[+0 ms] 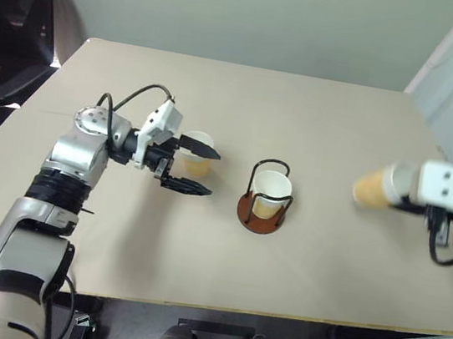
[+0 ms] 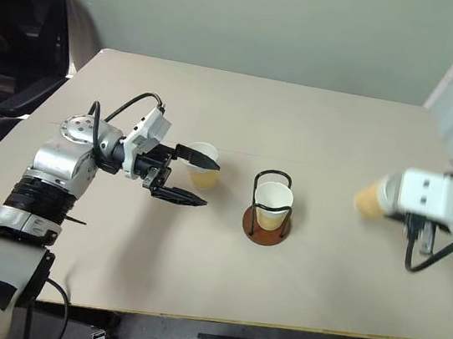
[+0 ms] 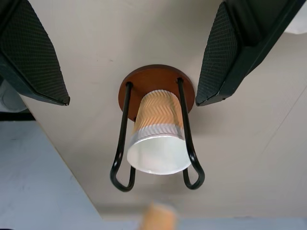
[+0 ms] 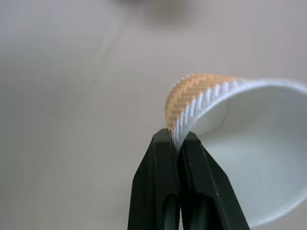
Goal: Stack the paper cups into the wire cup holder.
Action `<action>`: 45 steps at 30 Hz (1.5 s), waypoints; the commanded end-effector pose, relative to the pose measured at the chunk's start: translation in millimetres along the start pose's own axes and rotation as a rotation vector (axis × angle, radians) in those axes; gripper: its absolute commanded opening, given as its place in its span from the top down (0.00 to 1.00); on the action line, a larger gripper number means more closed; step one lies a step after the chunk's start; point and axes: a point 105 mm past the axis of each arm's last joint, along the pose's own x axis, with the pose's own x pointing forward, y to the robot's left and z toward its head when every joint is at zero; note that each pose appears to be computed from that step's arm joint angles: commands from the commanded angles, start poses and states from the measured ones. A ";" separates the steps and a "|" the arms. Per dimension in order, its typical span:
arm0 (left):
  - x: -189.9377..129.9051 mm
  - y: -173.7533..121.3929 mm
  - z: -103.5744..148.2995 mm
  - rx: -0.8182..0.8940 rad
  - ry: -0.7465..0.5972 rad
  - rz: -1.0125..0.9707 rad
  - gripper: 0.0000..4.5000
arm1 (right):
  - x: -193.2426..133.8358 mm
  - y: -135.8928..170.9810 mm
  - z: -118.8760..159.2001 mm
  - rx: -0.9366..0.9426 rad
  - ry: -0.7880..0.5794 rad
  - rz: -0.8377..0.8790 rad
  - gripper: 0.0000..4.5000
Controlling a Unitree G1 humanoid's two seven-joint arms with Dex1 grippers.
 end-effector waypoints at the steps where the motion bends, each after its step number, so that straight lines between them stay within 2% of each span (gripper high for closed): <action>1: -1.1 -0.8 10.6 0.052 0.000 -0.036 0.00 | -6.5 -10.0 28.0 -0.003 -0.084 -0.027 0.99; 6: 1.3 0.6 10.7 0.054 0.003 -0.042 0.00 | -3.1 -6.5 69.6 0.002 -0.227 0.022 0.99; 9: 2.5 1.3 11.2 0.055 0.002 -0.045 0.00 | 4.9 3.0 80.1 0.004 -0.256 0.070 0.99; 15: 3.6 2.1 12.2 0.056 -0.002 -0.045 0.00 | 13.5 9.3 85.5 0.004 -0.271 0.119 0.99; 21: 2.6 0.9 11.2 0.055 -0.007 -0.042 0.00 | 26.4 10.8 78.0 0.024 -0.260 0.143 0.99; 29: 0.1 0.4 10.9 0.053 -0.008 -0.034 0.00 | 42.6 18.5 89.7 0.016 -0.305 0.191 0.99; 45: -2.4 0.2 9.4 0.051 -0.007 -0.024 0.00 | 53.5 32.4 92.8 0.014 -0.316 0.245 0.99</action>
